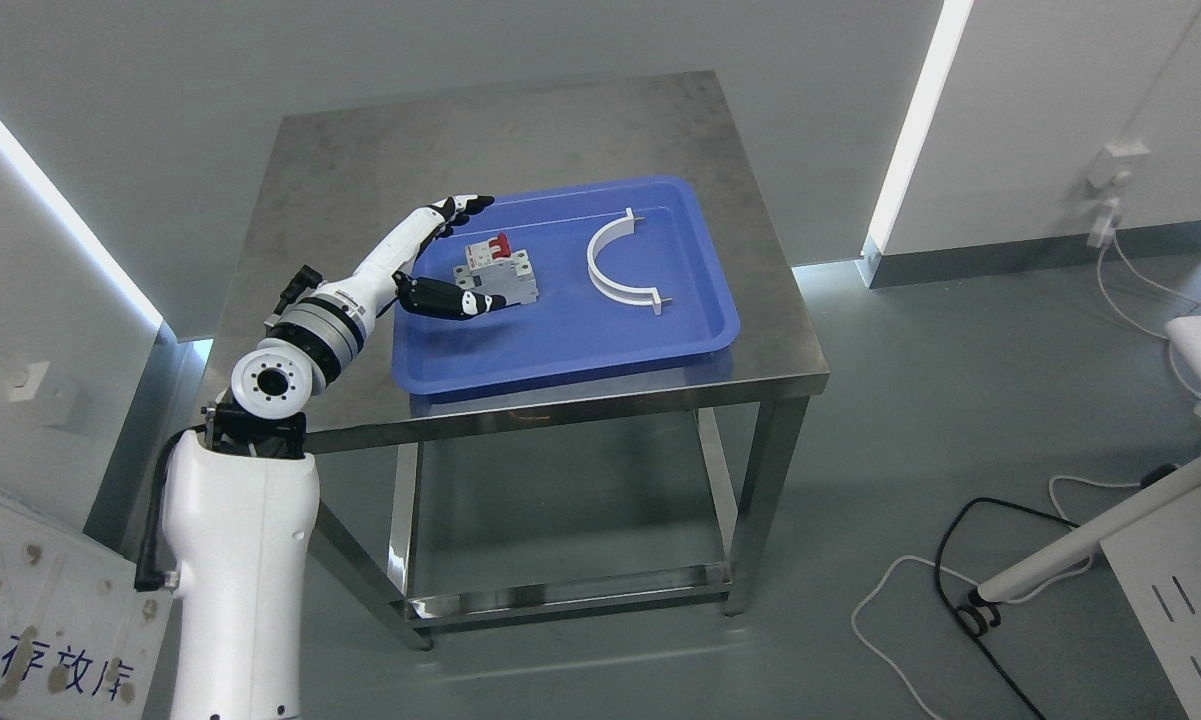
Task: Place circuit breaker on shelf
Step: 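Close the left hand around the circuit breaker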
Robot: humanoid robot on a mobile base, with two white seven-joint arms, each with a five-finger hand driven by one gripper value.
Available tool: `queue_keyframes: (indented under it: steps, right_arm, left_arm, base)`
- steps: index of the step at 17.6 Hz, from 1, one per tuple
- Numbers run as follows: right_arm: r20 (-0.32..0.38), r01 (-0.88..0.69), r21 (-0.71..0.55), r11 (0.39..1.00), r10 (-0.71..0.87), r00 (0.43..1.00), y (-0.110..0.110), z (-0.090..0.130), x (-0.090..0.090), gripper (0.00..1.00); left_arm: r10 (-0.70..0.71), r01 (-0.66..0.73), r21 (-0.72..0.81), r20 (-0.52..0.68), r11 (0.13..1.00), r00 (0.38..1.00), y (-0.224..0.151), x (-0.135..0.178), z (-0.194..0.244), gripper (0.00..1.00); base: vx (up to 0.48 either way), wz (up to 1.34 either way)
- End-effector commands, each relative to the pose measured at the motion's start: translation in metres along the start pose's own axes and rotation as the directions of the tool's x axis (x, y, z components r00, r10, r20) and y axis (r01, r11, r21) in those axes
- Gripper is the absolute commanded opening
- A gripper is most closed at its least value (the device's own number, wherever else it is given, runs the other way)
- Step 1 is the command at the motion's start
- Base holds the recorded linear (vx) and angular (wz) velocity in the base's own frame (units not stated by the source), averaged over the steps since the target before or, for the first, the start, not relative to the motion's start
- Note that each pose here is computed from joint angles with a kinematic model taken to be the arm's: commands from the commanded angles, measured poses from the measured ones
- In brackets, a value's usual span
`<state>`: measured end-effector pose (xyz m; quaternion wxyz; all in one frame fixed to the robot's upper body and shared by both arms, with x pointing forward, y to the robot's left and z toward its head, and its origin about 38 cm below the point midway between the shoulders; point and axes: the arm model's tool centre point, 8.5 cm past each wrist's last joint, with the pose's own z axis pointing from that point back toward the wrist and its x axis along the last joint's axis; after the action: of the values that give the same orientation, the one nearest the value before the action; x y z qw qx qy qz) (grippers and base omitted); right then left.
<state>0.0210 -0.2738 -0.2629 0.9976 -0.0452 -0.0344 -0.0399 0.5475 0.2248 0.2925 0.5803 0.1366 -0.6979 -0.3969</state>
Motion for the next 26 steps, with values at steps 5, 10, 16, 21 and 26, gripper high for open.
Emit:
queue_keyframes:
  steps: [5, 10, 16, 21, 26]
  right_arm:
    - [0.002, -0.002, -0.017, 1.0, 0.002, 1.0, -0.011, 0.0, 0.001, 1.0]
    - [0.002, -0.002, -0.017, 1.0, 0.002, 1.0, -0.011, 0.0, 0.001, 1.0]
    - [0.002, -0.002, -0.017, 1.0, 0.002, 1.0, -0.011, 0.0, 0.001, 1.0]
    - [0.002, -0.002, -0.017, 1.0, 0.002, 1.0, -0.011, 0.0, 0.001, 1.0]
    - [0.002, -0.002, -0.017, 1.0, 0.002, 1.0, -0.011, 0.0, 0.001, 1.0]
  left_arm:
    - [-0.055, 0.048, -0.078, -0.084, 0.996, 0.995, -0.021, -0.012, -0.02, 0.73]
    - [-0.036, 0.026, -0.096, -0.101, 0.995, 0.994, -0.029, -0.02, -0.021, 0.65]
    - [0.002, -0.011, -0.094, -0.103, 0.996, 0.995, -0.034, -0.03, -0.022, 0.51]
    - [0.0, -0.002, -0.054, -0.039, 0.999, 0.999, -0.027, -0.039, -0.018, 0.31]
    - [0.011, -0.011, -0.006, 0.023, 1.0, 1.0, -0.018, -0.048, -0.011, 0.14]
  base:
    - [0.0, 0.0]
    - [0.0, 0.0]
    - [0.0, 0.0]
    - [0.0, 0.0]
    - [0.001, 0.01]
